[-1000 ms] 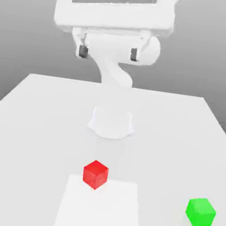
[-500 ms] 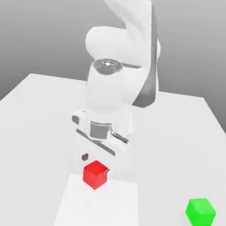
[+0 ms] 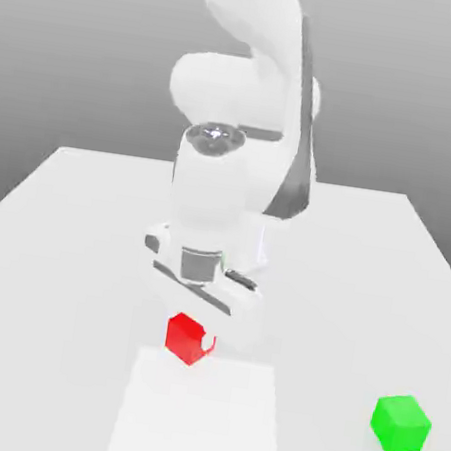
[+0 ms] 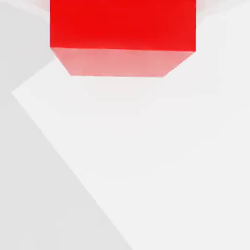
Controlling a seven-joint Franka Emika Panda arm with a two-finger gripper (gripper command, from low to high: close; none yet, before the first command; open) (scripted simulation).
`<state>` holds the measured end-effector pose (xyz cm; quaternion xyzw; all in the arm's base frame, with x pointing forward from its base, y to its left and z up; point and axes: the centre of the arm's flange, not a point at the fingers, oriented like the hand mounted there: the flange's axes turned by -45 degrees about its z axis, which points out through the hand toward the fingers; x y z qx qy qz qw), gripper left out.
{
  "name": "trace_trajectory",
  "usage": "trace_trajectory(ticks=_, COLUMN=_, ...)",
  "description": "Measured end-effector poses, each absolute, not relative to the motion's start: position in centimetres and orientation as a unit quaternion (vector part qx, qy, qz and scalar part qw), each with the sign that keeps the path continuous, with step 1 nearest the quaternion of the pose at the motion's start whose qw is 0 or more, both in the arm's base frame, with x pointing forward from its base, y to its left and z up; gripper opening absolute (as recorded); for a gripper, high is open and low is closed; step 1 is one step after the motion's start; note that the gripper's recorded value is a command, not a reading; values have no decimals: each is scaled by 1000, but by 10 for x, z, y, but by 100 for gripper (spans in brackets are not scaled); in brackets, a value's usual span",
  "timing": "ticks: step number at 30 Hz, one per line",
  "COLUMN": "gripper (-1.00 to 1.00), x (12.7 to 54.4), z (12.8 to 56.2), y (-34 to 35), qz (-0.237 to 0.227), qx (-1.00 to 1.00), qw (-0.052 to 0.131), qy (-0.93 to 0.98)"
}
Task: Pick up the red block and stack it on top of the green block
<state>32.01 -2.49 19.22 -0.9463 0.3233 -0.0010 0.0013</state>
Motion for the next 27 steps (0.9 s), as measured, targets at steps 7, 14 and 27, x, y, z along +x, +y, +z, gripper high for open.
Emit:
trace_trajectory(ticks=7, gripper=-100, x=353, z=219, y=20, qz=-6, qx=-983, qw=-16, qy=183)
trace_trajectory(ticks=14, gripper=-100, x=388, z=232, y=129, qz=-6, qx=-997, qw=-23, qy=-68)
trace_trajectory(ticks=27, gripper=100, x=389, z=186, y=263, qz=0, qx=-945, qw=0, qy=-326)
